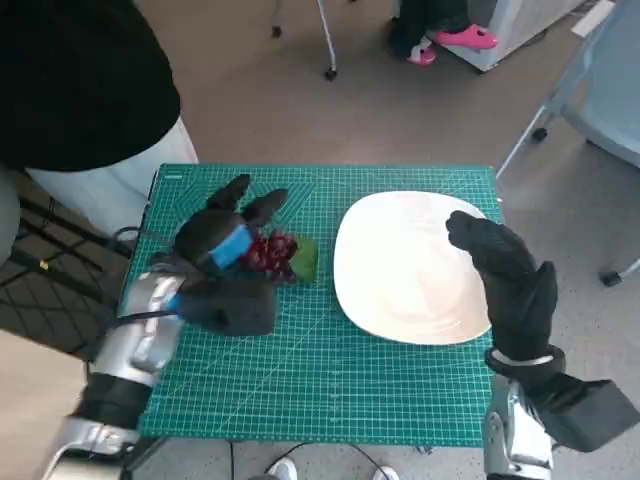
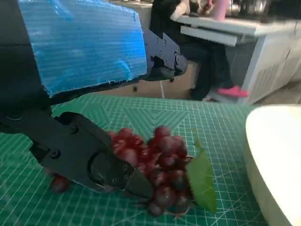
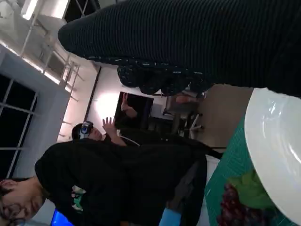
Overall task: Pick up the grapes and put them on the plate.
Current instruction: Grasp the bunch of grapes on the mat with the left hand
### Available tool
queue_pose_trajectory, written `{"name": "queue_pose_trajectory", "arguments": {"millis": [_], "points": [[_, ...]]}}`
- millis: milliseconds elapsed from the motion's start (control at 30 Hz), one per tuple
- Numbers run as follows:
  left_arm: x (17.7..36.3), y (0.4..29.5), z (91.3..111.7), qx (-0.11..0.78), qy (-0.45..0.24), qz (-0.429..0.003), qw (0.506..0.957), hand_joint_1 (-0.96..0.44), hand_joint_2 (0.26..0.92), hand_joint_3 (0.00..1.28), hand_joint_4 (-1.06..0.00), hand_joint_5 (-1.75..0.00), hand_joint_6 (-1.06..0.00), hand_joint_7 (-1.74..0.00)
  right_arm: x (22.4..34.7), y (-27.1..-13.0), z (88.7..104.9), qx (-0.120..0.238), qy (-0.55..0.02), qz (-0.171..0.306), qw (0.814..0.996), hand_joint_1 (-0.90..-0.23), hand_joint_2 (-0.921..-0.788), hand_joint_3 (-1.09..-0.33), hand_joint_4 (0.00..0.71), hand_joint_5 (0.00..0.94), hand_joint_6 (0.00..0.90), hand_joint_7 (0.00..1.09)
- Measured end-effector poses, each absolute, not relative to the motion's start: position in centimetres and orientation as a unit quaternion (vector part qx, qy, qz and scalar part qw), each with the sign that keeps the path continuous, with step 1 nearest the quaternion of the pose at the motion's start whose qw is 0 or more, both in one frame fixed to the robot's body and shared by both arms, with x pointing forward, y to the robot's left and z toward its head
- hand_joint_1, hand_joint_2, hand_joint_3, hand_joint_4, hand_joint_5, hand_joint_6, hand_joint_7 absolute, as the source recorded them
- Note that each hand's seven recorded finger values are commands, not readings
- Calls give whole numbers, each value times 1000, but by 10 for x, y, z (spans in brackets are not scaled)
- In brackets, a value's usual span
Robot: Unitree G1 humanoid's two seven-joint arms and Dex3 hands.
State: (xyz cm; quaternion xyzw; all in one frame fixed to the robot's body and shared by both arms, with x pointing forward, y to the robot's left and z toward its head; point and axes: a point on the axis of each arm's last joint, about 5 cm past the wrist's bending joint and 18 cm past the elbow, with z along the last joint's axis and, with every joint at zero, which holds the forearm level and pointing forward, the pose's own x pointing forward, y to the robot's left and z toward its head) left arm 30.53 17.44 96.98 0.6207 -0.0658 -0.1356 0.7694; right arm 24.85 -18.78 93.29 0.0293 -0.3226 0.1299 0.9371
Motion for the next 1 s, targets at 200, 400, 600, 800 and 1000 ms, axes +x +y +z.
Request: {"name": "queue_pose_trajectory", "arguments": {"millis": [200,400,600,800,1000], "points": [[312,165,966,626,-36,-156,763,-370,717,1,1,1,-184,-2,248,-190,933,27,-323,129,937,-596,-921,-892,543,0,174,514],[318,160,961,622,5,-179,762,-297,715,0,1,1,-180,0,248,-191,933,26,-322,128,938,-596,-921,-891,543,1,177,514],[326,156,959,624,63,-195,754,-282,717,1,1,1,-170,0,247,-193,932,23,-321,126,938,-596,-921,-890,543,0,179,514],[334,152,957,624,122,-200,745,-292,718,1,1,1,-161,0,246,-194,932,23,-321,124,939,-600,-921,-886,543,0,183,516],[341,151,954,624,161,-198,739,-302,719,1,1,1,-155,0,245,-195,932,22,-323,123,938,-604,-921,-883,542,0,186,518]]}}
